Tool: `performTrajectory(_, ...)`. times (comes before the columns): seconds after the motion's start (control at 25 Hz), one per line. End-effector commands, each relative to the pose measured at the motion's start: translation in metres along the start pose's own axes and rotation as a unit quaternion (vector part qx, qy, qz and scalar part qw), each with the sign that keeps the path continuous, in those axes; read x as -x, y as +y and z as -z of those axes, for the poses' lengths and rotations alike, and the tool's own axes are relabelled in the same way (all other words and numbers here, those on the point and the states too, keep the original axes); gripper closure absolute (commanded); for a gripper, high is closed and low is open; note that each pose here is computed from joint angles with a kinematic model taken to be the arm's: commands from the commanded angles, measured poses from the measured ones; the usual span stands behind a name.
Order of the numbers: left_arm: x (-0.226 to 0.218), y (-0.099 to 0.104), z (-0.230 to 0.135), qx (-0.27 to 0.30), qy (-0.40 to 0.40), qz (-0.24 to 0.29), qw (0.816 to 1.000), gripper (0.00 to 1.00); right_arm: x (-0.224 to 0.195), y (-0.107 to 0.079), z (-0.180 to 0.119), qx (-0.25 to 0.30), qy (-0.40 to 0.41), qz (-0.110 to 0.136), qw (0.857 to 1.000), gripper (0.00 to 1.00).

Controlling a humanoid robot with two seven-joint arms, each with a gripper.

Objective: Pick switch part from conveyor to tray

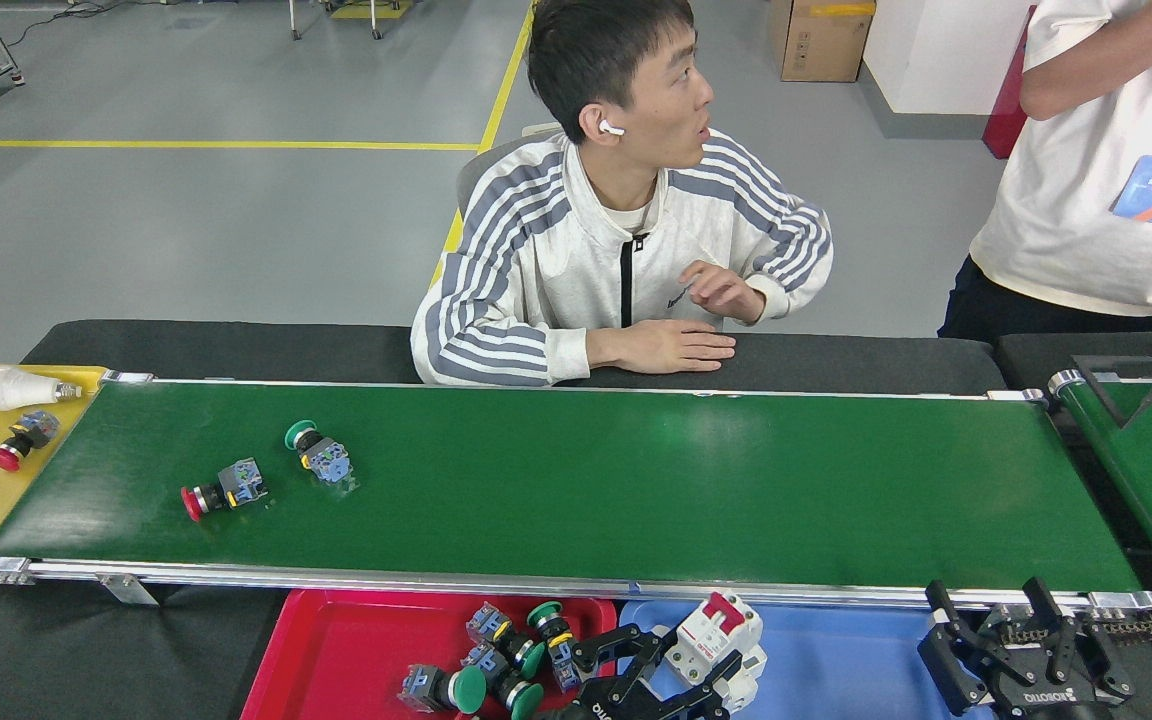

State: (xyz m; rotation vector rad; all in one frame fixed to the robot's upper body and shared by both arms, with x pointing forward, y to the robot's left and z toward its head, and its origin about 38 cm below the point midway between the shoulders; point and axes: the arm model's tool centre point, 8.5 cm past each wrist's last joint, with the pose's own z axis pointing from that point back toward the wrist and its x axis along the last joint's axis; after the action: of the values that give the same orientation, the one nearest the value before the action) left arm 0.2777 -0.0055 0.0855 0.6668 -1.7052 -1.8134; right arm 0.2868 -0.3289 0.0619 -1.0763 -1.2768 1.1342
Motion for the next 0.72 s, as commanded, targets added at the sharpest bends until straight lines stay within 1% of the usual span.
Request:
performTrajectory(0.0,-0.012,0.014,0.003,-0.02,0.0,-0.008,1.0,0.0,0.002,-0.012,0.004,0.016,-0.003,-0.009,1.0,0.0)
performTrajectory(0.08,-0.008,0.019,0.0,-0.028,0.015,-0.012,0.999,0.0,0.001,-0.014,0.004,0.019,-0.003,-0.009,1.0,0.0)
performTrajectory(0.16,0.009,0.018,-0.004,-0.028,0.062,-0.018,0.997,0.0,0.003,-0.015,0.003,0.02,-0.001,-0.01,1.0,0.0)
performTrajectory(0.2,0.027,0.016,-0.01,-0.026,0.106,-0.022,0.994,0.0,0.005,-0.015,0.002,0.021,0.002,-0.01,1.0,0.0)
performTrajectory(0.24,0.051,0.013,-0.018,-0.023,0.153,-0.024,0.988,0.0,0.007,-0.016,0.002,0.021,0.005,-0.009,1.0,0.0)
performTrajectory(0.28,0.079,0.009,-0.03,-0.018,0.207,-0.026,0.978,0.0,0.008,-0.016,0.001,0.022,0.007,-0.009,1.0,0.0)
performTrajectory(0.32,0.1,0.004,-0.043,-0.014,0.242,-0.027,0.97,0.0,0.009,-0.016,0.001,0.022,0.007,-0.009,1.0,0.0)
performTrajectory(0.4,0.151,-0.01,-0.086,0.006,0.324,-0.027,0.946,0.0,0.009,-0.017,0.001,0.022,0.007,-0.01,1.0,0.0)
performTrajectory(0.48,0.18,-0.02,-0.119,0.023,0.358,-0.015,0.933,0.0,0.01,-0.017,0.001,0.022,0.006,-0.012,1.0,0.0)
performTrajectory(0.56,0.199,-0.022,-0.14,0.033,0.369,-0.001,0.929,0.0,0.009,-0.017,0.001,0.023,0.005,-0.01,1.0,0.0)
performTrajectory(0.6,0.207,-0.02,-0.147,0.032,0.379,0.001,0.925,0.0,0.009,-0.017,0.001,0.023,0.005,-0.01,1.0,0.0)
performTrajectory(0.68,0.217,-0.016,-0.148,0.027,0.388,0.004,0.921,0.0,0.009,-0.017,0.001,0.023,0.005,-0.01,1.0,0.0)
